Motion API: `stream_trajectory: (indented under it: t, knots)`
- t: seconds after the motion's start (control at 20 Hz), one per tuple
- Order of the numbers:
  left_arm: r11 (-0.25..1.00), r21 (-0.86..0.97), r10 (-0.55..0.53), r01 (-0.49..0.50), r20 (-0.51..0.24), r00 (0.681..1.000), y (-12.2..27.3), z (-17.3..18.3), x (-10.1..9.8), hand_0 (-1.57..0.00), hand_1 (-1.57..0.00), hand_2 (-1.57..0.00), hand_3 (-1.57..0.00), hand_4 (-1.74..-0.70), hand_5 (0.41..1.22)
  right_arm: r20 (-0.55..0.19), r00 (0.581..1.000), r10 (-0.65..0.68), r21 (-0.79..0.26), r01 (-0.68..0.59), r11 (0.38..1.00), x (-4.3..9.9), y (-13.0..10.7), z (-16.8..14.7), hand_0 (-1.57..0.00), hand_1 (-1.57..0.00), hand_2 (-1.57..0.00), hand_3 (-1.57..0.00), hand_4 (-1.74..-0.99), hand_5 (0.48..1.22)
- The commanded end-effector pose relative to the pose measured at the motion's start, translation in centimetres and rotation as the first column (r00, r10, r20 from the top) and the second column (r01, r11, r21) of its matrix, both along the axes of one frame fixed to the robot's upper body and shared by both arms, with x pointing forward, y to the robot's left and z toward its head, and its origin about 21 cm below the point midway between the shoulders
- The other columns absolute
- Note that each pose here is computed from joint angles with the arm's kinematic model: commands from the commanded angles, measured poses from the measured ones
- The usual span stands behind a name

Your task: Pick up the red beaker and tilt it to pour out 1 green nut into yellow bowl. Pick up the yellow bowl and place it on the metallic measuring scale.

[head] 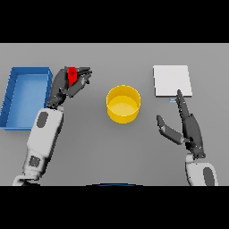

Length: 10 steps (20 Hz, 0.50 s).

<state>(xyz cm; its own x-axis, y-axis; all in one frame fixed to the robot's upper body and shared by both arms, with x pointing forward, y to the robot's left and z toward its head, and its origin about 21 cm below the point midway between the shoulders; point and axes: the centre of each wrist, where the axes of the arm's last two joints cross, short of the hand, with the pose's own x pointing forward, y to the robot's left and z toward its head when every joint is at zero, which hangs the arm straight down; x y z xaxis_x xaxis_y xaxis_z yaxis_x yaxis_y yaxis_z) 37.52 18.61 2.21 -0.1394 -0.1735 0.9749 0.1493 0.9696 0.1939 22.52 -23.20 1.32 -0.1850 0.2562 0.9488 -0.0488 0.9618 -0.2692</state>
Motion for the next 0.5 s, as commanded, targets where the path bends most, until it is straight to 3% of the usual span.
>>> stream_trajectory:
  t: [0.0,0.2,0.45]
  knots:
    - [1.000,0.021,-0.004,0.004,0.000,1.000,-0.1,0.3,0.1,-1.56,-1.56,-1.56,-1.55,-1.72,1.133,0.003,1.000,-0.004,-0.009,0.004,1.000,0.1,-0.3,-0.1,0.00,0.00,0.00,0.00,-1.219,0.659]
    - [0.993,0.117,-0.033,0.031,0.014,0.999,-0.7,1.8,1.0,-1.56,-1.56,-1.56,-1.56,-1.73,1.138,0.013,1.000,0.001,-0.015,-0.001,1.000,0.4,0.3,0.0,0.00,0.00,0.00,0.00,-1.213,0.662]
    - [0.896,0.432,-0.129,0.104,0.027,0.991,-1.4,4.2,1.4,-1.57,-1.57,-1.57,-1.57,-1.74,1.120,-0.004,1.000,-0.009,-0.033,0.009,0.999,0.1,-0.2,0.1,0.00,0.00,0.00,0.00,-1.190,0.658]
